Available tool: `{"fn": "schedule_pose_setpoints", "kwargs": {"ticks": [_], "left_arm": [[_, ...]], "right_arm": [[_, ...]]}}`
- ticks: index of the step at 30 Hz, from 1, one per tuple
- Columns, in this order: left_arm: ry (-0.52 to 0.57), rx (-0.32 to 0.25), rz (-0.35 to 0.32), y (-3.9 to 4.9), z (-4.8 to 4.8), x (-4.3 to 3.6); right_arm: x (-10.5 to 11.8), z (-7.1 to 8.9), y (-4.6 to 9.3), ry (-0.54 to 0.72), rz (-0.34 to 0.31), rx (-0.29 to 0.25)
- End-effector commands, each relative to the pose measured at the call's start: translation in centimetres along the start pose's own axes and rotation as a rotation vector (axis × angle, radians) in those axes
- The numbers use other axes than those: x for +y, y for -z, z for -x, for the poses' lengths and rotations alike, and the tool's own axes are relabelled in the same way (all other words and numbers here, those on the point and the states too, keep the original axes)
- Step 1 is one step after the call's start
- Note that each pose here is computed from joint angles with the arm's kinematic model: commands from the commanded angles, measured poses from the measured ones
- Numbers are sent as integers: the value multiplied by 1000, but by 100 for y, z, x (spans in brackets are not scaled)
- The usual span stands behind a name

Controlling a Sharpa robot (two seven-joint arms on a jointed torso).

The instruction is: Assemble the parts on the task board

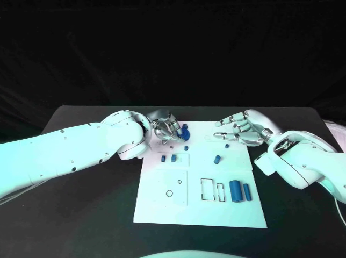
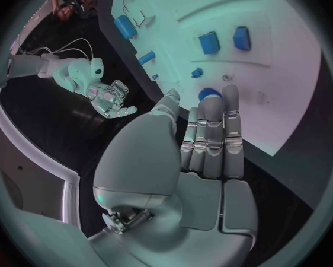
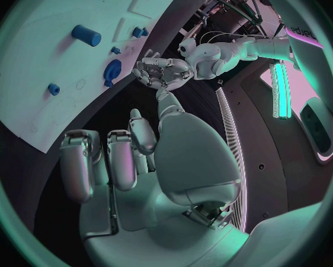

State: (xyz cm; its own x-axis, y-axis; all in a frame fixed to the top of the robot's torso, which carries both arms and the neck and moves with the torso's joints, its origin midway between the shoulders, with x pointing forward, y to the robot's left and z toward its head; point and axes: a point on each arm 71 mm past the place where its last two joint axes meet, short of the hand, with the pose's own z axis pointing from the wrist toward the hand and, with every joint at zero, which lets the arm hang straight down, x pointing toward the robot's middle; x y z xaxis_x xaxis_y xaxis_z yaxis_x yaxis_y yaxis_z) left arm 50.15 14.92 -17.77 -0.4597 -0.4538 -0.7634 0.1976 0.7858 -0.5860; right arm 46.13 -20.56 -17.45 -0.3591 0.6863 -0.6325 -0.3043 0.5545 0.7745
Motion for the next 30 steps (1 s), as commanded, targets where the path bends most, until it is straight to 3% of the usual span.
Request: {"fn": "schedule_pose_setpoints", "kwargs": {"ticks": [1,5,13,23,30], "left_arm": [[-145,-34,-242,-36,-45,-208],[-251,-22,-283,-118,-135,-259],[-355,23,-278,-213,-254,-252],[-445,64,-146,-272,-318,-210],[-463,81,-114,-292,-351,-218]], "right_arm": [[0,-12,-2,4,3,7],[-6,-9,-3,4,-6,0],[-5,-5,-6,4,-10,-14],[-3,-4,-5,5,-10,-18],[-2,-3,-6,5,-9,-22]]}}
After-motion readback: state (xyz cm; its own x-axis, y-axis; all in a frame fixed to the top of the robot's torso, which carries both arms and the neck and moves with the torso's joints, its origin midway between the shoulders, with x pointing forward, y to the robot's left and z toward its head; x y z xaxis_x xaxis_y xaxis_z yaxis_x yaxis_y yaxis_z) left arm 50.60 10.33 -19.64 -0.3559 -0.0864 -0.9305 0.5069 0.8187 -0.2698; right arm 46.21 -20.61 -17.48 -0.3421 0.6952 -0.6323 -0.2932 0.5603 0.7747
